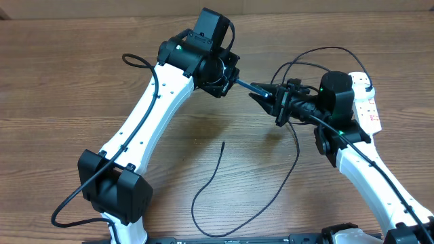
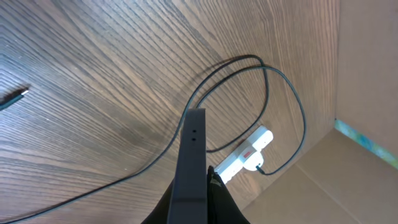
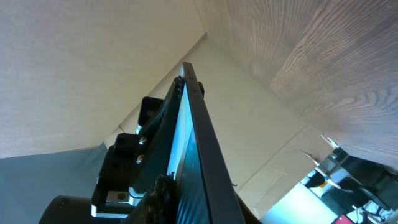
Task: Plug charger to phone and switch on socket
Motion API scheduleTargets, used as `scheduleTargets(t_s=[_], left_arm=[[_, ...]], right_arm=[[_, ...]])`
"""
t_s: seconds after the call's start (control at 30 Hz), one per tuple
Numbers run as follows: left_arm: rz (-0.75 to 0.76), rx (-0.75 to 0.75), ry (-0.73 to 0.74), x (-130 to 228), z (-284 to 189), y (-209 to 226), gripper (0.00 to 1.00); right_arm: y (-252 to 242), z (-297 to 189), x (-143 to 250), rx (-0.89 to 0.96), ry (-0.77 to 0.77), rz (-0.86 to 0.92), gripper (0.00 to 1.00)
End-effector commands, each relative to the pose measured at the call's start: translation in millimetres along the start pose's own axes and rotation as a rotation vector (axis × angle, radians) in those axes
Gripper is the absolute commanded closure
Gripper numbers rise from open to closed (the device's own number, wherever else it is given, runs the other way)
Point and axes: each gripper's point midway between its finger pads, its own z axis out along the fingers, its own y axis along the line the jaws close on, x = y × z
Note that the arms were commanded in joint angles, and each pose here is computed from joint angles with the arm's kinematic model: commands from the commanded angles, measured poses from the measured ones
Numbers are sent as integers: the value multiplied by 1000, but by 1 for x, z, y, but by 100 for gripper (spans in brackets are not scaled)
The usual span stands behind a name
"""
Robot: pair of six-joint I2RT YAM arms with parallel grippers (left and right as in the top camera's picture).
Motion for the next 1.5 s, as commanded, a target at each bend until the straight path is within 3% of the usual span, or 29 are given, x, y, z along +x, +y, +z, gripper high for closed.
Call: scheduleTargets(t_s=[0.0,0.33,0.43,0.6,0.77,1.13,1.47], left_arm=[[89,-47,-14,-2,9,9,96],[93,-47,-14,-2,9,9,96],[106,-46,-15,-4,8,9,96],[115,-51,-23,-16,5,12,96],[142,-56,-4,-36,-2,17,96],[508,-25,100,-75,-25,34,96],[799,150,265,-76,-50,39,96]], right_arm=[[13,-3,20,-24,50,79,78],[13,-3,19,-24,50,79,68],[13,-3,19,-25,50,76,53],[14,-3,19,-29,45,32,18],[14,-3,19,-33,45,-88,3],[12,-4,22,-37,56,-576,0],[2,-5,32,-27,134,-914,0]])
